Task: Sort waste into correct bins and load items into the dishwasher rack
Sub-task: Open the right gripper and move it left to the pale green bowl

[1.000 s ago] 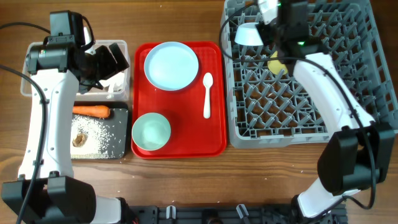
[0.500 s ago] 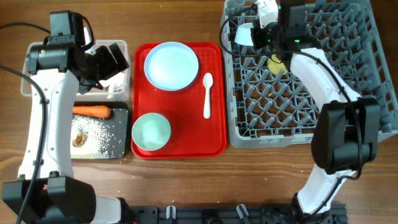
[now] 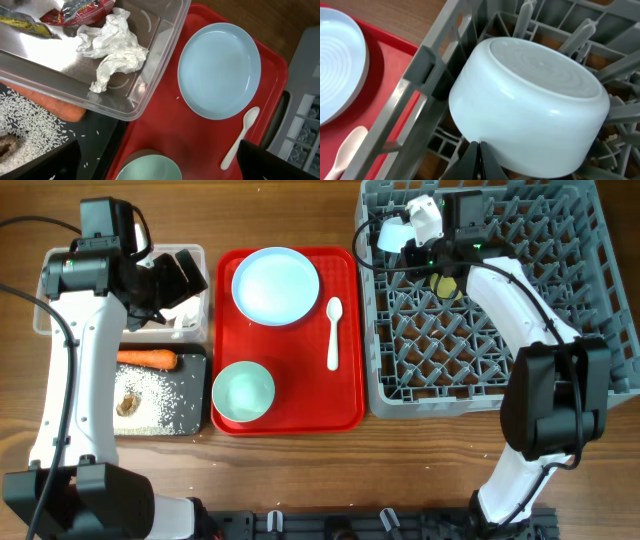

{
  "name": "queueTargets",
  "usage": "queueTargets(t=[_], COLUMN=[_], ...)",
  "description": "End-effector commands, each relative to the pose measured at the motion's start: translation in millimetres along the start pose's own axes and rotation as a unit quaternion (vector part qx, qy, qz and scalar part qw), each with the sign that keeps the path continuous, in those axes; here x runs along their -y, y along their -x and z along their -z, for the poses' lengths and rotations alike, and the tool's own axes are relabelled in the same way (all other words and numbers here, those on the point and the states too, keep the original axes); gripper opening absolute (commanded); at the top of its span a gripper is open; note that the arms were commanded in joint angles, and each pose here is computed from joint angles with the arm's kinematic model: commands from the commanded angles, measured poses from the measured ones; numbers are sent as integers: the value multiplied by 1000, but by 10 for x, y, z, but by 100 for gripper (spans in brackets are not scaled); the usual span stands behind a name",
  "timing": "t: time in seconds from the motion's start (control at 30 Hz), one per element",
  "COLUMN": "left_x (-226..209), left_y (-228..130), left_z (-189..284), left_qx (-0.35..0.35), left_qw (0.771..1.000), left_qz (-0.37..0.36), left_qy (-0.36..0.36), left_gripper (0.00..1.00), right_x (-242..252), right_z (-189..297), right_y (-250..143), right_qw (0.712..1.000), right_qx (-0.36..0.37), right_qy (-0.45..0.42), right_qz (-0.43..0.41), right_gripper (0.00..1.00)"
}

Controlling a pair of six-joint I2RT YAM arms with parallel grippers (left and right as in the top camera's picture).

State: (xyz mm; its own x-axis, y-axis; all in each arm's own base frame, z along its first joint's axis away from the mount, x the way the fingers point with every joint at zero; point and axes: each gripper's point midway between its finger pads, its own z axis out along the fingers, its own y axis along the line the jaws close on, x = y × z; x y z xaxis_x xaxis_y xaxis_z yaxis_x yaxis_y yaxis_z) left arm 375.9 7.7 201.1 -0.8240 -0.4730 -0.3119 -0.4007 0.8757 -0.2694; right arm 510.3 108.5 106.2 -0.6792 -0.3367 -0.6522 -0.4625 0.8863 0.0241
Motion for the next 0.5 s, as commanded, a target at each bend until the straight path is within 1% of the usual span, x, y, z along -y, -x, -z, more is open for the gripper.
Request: queueTargets(t=[0.0,0.07,0.1,0.17,0.27,0.4,0.47], left_x=[25,25,25,25,25,25,25], left_y=[33,33,33,33,32,33,32], left_z=[39,39,39,39,38,39,38], left_qx=[5,5,5,5,5,5,5], left_qw=[1000,1000,1000,1000,1000,1000,1000], left_qz=[2,2,2,2,2,2,2], left_qy=[-8,-8,-8,-8,-8,-8,-8], left_gripper=[100,100,100,100,100,100,100], right_x=[10,66,161,235,285,337,345], right_z=[270,457,537,552,268,-134,-250], right_y=[362,603,734,818,767,571,493], right_qw=[998,994,990,986,986,989,990], right_qx=[61,104,129,147,149,130,121], right_qy=[-13,-35,-61,-80,-76,-72,-70], right_qz=[4,8,-7,-8,-18,-21,-21], right_gripper=[4,4,4,4,4,4,4])
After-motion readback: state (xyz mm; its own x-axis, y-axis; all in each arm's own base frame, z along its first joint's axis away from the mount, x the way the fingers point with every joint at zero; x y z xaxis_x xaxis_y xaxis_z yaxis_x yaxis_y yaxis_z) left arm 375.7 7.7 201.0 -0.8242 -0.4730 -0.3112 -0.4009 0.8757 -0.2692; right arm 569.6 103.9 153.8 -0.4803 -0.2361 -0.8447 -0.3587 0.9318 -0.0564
